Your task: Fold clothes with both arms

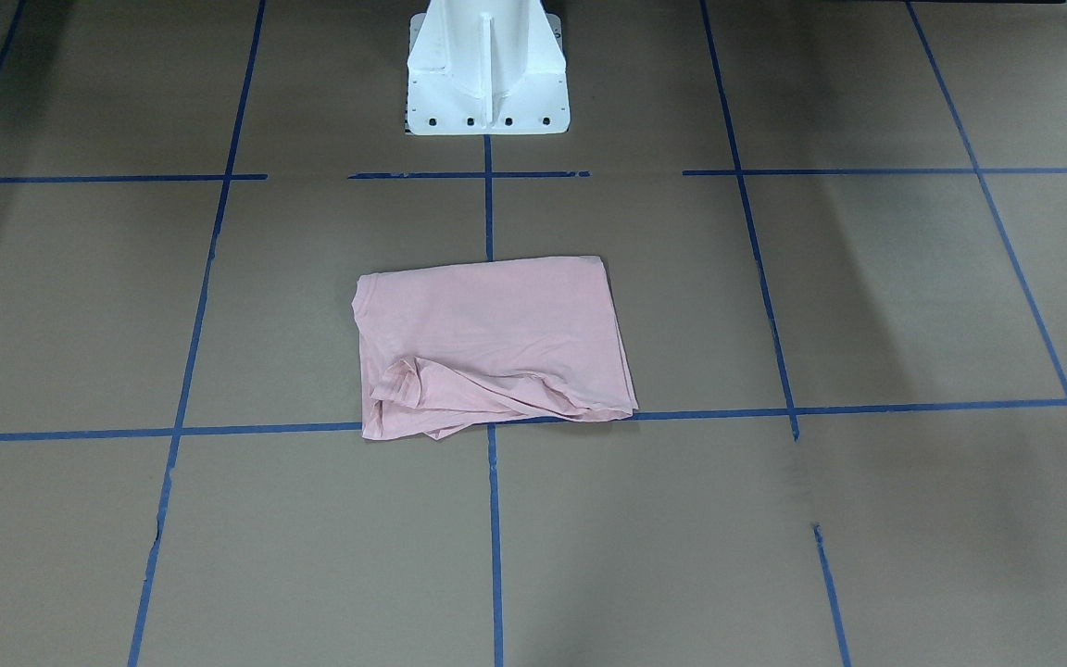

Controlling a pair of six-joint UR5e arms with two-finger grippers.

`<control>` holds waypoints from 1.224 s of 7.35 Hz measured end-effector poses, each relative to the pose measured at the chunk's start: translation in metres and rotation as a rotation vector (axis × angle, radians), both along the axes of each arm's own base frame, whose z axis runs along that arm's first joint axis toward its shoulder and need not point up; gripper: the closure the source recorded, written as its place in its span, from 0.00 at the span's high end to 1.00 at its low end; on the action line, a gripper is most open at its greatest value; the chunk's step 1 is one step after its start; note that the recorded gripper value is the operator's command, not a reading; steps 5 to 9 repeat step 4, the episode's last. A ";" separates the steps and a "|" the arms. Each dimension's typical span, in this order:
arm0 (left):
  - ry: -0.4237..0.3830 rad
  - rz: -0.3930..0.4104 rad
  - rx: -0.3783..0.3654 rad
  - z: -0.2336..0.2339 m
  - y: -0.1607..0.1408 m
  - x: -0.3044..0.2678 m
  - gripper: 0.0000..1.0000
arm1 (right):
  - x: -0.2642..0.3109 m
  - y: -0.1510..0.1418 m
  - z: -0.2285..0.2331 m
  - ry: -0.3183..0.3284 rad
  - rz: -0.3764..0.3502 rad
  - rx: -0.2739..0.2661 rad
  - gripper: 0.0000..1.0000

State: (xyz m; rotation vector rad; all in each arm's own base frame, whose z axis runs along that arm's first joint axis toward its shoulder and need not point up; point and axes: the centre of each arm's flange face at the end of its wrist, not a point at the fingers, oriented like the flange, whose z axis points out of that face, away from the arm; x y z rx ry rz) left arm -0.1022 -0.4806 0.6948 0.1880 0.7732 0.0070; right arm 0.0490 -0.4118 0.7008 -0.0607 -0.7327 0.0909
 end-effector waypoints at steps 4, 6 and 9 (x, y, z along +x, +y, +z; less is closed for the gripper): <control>0.000 0.000 -0.002 0.000 0.000 0.000 1.00 | 0.000 0.003 0.004 0.000 0.000 -0.007 1.00; 0.000 0.000 -0.002 0.000 0.000 0.000 1.00 | 0.000 0.003 0.004 0.000 0.000 -0.007 1.00; 0.000 0.000 -0.002 0.000 0.000 0.000 1.00 | 0.000 0.003 0.004 0.000 0.000 -0.007 1.00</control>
